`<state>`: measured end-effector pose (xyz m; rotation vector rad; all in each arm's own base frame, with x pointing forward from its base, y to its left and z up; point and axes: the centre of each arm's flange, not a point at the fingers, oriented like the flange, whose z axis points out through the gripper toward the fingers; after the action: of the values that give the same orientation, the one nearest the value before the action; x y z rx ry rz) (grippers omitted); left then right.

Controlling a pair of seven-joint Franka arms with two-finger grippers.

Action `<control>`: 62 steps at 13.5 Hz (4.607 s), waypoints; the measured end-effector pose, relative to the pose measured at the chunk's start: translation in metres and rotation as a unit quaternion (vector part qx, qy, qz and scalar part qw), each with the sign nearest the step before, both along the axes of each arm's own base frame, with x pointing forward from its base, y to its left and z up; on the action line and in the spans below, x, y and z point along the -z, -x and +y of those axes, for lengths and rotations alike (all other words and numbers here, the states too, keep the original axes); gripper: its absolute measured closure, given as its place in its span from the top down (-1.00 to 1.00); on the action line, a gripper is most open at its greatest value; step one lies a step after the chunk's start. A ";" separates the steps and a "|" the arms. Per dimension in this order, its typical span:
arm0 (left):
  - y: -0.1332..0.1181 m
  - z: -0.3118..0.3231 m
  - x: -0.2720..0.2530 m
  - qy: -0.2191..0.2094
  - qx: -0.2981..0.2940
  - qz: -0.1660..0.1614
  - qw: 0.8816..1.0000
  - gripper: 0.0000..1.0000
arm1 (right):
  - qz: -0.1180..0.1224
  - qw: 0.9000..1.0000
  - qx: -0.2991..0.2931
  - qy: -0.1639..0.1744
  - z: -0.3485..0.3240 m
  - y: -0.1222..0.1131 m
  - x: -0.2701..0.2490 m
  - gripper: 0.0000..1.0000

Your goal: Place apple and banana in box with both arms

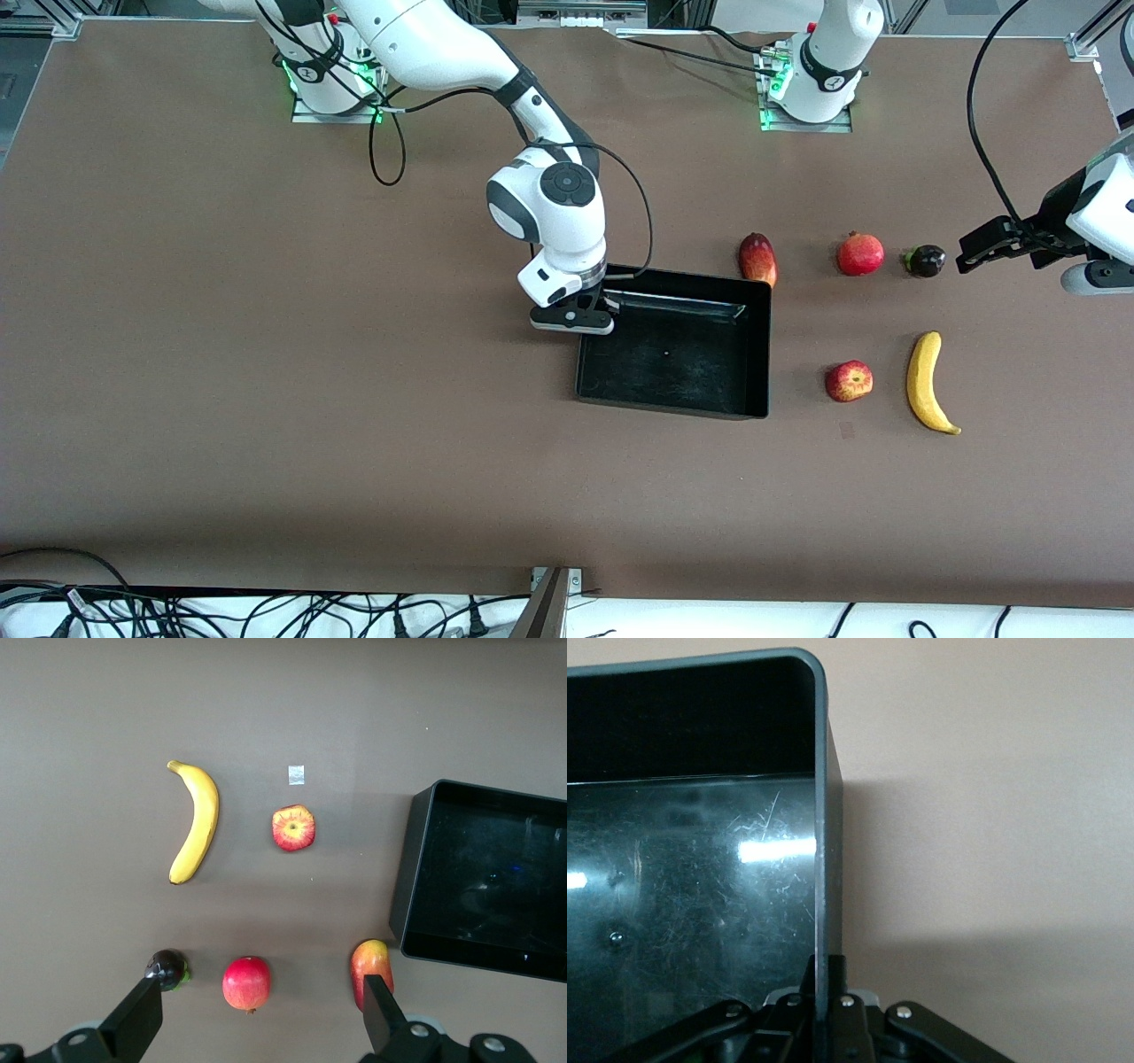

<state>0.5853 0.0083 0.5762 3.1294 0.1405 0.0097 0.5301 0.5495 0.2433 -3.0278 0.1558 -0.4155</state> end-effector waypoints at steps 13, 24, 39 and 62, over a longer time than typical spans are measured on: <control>0.000 0.003 -0.005 0.003 -0.005 -0.003 1.000 1.00 | -0.026 1.000 -0.009 0.000 -0.001 -0.015 -0.015 0.01; -0.004 0.000 0.004 0.003 -0.009 0.005 1.000 1.00 | 0.086 0.996 0.017 -0.008 -0.240 -0.104 -0.266 1.00; -0.108 0.013 0.233 -0.012 -0.023 -0.027 0.999 1.00 | 0.163 0.983 -0.088 0.003 -0.560 -0.091 -0.359 1.00; -0.064 -0.018 0.398 -0.005 -0.051 -0.017 0.999 0.53 | 0.169 0.979 -0.104 0.055 -0.598 -0.014 -0.358 1.00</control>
<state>0.6498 -0.0098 0.1779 3.1258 0.3010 0.0639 0.5443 -0.0481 0.6009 -3.1531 -0.1697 0.1134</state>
